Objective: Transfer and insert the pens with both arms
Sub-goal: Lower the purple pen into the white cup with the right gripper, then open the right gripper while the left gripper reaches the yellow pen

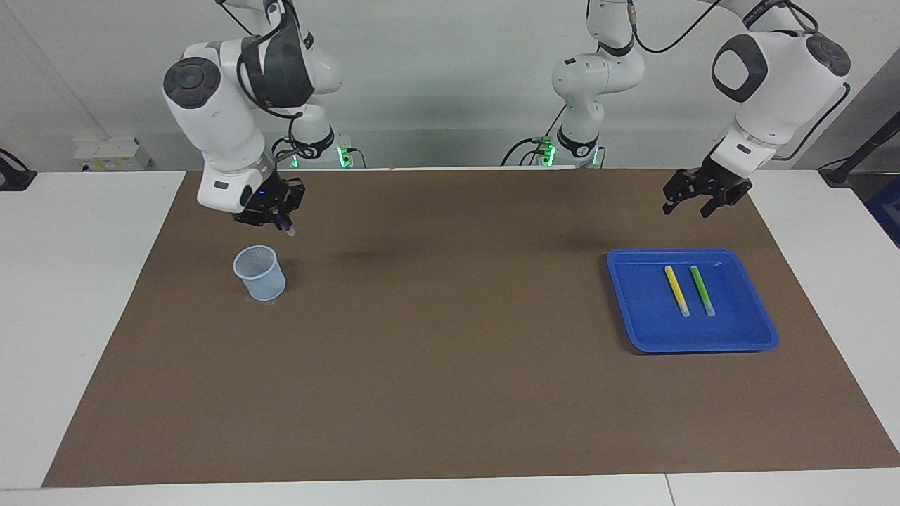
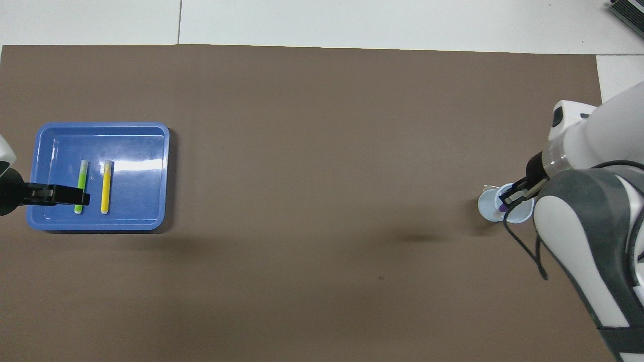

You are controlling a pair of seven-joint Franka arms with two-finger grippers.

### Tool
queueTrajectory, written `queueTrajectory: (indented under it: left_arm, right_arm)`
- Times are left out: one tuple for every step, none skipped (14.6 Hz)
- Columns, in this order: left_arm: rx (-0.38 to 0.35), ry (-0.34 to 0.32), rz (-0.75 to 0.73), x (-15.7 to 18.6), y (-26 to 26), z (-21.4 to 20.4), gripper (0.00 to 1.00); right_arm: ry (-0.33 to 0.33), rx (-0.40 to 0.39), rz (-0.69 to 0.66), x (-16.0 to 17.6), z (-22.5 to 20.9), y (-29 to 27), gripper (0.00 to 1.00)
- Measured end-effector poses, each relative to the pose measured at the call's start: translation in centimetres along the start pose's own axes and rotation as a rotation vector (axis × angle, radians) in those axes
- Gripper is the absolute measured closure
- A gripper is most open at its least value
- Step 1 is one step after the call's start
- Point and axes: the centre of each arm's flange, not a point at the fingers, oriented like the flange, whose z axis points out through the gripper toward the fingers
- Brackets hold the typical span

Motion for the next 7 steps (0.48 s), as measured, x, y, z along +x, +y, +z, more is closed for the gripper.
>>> queueTrajectory:
  left_arm:
    - [0.001,0.003,0.000,0.3,-0.5,0.7,0.10]
    - [0.002,0.005,-0.001,0.8,-0.9,1.5,0.10]
    - [0.003,0.009,-0.004,1.3,-1.3,2.3,0.10]
    - [0.005,0.015,-0.007,1.9,-1.6,3.2,0.10]
    - [0.007,0.021,-0.011,2.4,-1.9,4.1,0.12]
    - [0.010,0.031,-0.015,2.9,-2.3,5.1,0.11]
    - [0.015,0.045,-0.020,3.4,-2.8,6.0,0.11]
  right_arm:
    - [-0.003,-0.010,-0.015,-0.7,0.5,1.5,0.82]
    - [0.003,-0.019,-0.024,-1.2,1.2,2.7,0.82]
    - [0.015,-0.027,-0.026,-1.6,2.1,3.6,0.82]
    - [0.029,-0.035,-0.023,-1.9,3.1,4.1,0.82]
    - [0.042,-0.043,-0.022,-2.0,4.1,4.3,0.82]
    - [0.053,-0.051,-0.023,-2.1,5.0,4.3,0.82]
    - [0.064,-0.058,-0.026,-2.0,5.8,4.2,0.82]
